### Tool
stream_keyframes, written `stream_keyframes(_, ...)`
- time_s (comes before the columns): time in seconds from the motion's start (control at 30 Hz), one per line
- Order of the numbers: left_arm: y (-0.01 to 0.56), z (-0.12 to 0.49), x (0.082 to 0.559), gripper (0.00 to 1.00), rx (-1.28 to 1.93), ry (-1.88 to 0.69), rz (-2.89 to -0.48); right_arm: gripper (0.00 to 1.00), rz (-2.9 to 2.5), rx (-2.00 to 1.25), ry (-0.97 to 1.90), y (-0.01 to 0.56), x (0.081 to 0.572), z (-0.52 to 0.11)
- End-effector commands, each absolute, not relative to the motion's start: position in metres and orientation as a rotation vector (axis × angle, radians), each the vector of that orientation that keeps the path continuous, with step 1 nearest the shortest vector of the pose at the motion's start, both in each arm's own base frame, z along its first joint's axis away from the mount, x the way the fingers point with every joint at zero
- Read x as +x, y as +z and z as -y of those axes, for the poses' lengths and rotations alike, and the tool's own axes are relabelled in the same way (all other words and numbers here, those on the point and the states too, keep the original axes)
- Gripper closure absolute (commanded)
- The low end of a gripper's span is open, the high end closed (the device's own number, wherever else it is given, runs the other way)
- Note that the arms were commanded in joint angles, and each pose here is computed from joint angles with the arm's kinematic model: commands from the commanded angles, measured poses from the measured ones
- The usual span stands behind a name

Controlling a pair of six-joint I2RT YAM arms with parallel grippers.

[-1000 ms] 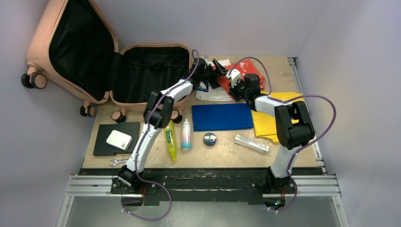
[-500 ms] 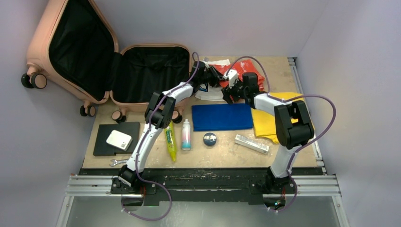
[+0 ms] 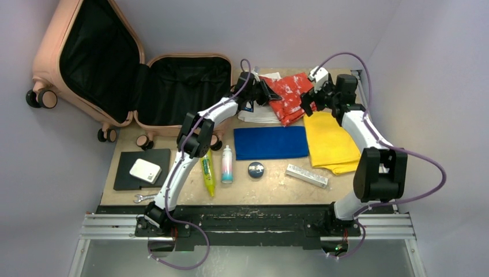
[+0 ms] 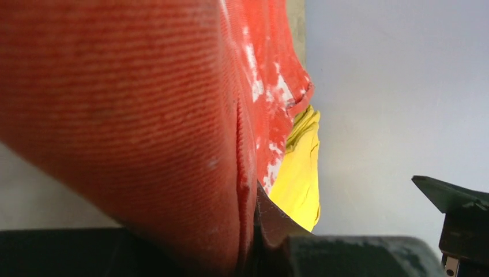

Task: Pack the luggage
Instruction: Pick up the clothes from the corner of the board, then place the clothes in the luggage.

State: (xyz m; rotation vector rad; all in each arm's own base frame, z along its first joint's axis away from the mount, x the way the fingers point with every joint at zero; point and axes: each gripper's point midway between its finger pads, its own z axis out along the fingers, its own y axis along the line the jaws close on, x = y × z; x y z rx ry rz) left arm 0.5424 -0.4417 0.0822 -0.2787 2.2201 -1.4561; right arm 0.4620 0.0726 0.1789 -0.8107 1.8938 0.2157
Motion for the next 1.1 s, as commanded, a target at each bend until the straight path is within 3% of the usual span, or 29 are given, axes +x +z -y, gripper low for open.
stream_keyframes(0.0,0.223,0.463,0.528,1.0,0.061,-1.446,-1.945,0.01,-1.909,-0.696,0.111,0.182,0.456,-0.055)
stream_keyframes(0.33,0.316,0.451,0.508,1.0,0.277,-1.429,-1.74,0.01,-1.889,-0.626,0.088,0.191,0.446,-0.049)
stream_keyframes(0.53,0.348,0.396,0.514,1.0,0.214,-1.468,-1.733,0.01,-1.871,-0.628,0.084,0.198,0.437,-0.05)
stream_keyframes(0.8,0.307,0.285,0.532,1.0,0.105,-1.416,-1.971,0.01,-1.82,-0.627,0.066,0.211,0.429,-0.05)
stream_keyframes(1.07,0.244,0.187,0.513,1.0,0.11,-1.341,-2.248,0.01,-1.804,-0.624,0.062,0.216,0.429,-0.05)
